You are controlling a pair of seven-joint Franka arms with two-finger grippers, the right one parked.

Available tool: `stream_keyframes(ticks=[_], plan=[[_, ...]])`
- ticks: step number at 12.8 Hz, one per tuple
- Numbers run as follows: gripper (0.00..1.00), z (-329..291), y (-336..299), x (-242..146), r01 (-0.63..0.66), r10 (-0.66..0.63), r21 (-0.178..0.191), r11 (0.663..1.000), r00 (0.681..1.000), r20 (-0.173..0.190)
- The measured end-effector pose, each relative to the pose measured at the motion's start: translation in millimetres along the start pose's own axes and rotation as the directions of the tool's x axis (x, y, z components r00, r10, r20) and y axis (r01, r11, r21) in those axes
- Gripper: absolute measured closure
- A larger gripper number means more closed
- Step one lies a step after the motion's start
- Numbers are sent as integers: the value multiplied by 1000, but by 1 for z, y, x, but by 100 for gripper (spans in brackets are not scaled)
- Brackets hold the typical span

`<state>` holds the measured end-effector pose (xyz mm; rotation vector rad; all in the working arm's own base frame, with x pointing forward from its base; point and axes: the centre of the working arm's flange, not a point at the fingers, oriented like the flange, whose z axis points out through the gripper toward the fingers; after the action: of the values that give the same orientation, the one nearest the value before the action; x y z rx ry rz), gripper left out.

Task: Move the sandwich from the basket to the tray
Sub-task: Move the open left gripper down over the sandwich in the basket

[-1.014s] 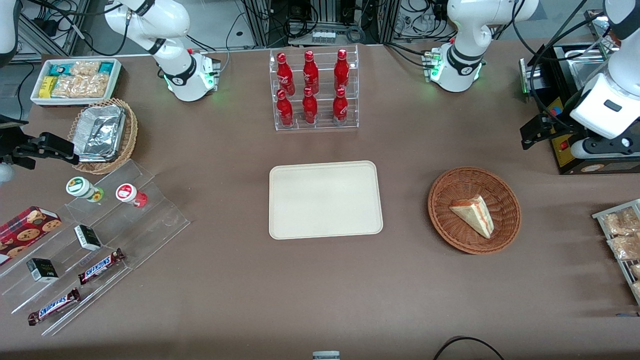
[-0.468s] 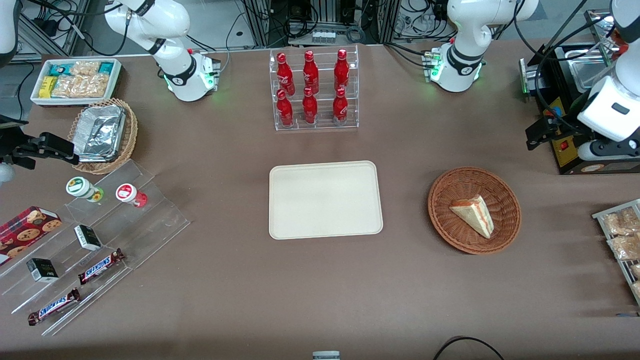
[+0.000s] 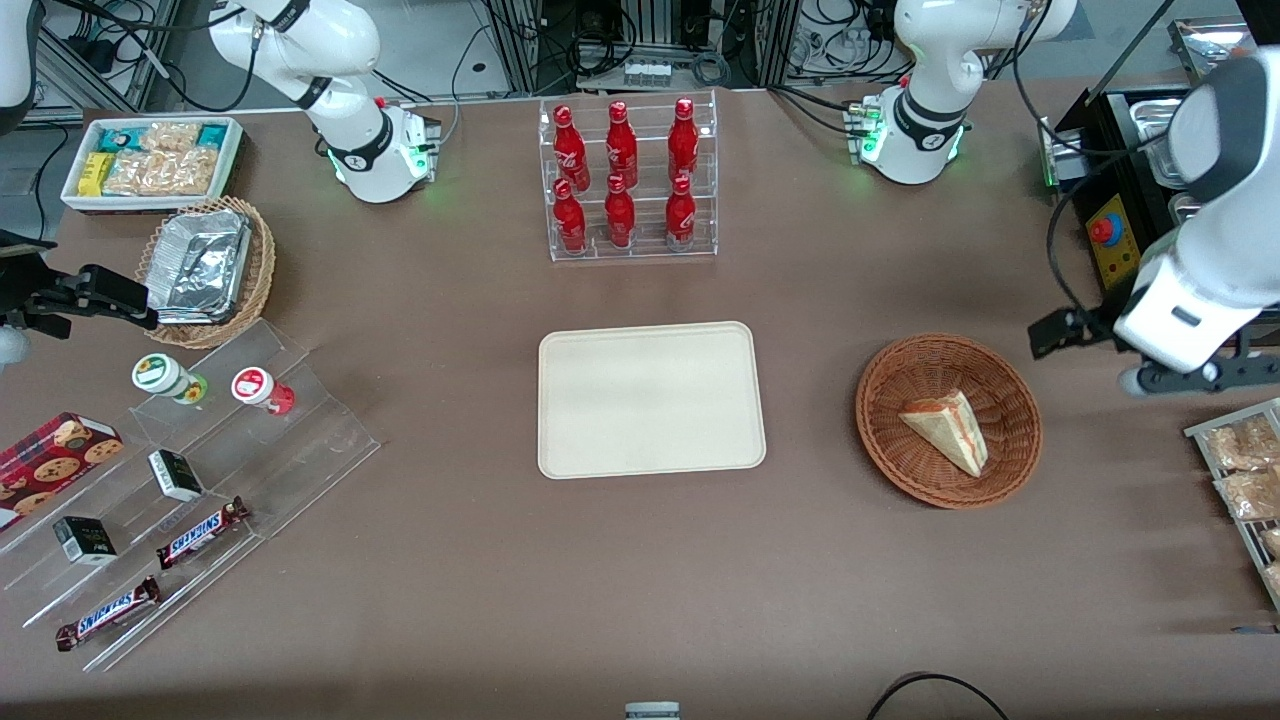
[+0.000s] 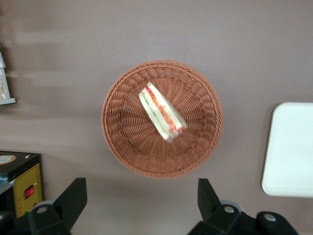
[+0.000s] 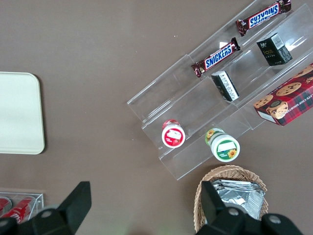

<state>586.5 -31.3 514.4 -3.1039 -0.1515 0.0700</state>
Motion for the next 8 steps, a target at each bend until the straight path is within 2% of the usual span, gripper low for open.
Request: stream_keyframes(ticks=[4, 8], plan=[[0, 65, 3, 1, 134, -135, -14, 991, 990, -37], [0, 108, 16, 6, 275, -277, -38, 961, 959, -55]])
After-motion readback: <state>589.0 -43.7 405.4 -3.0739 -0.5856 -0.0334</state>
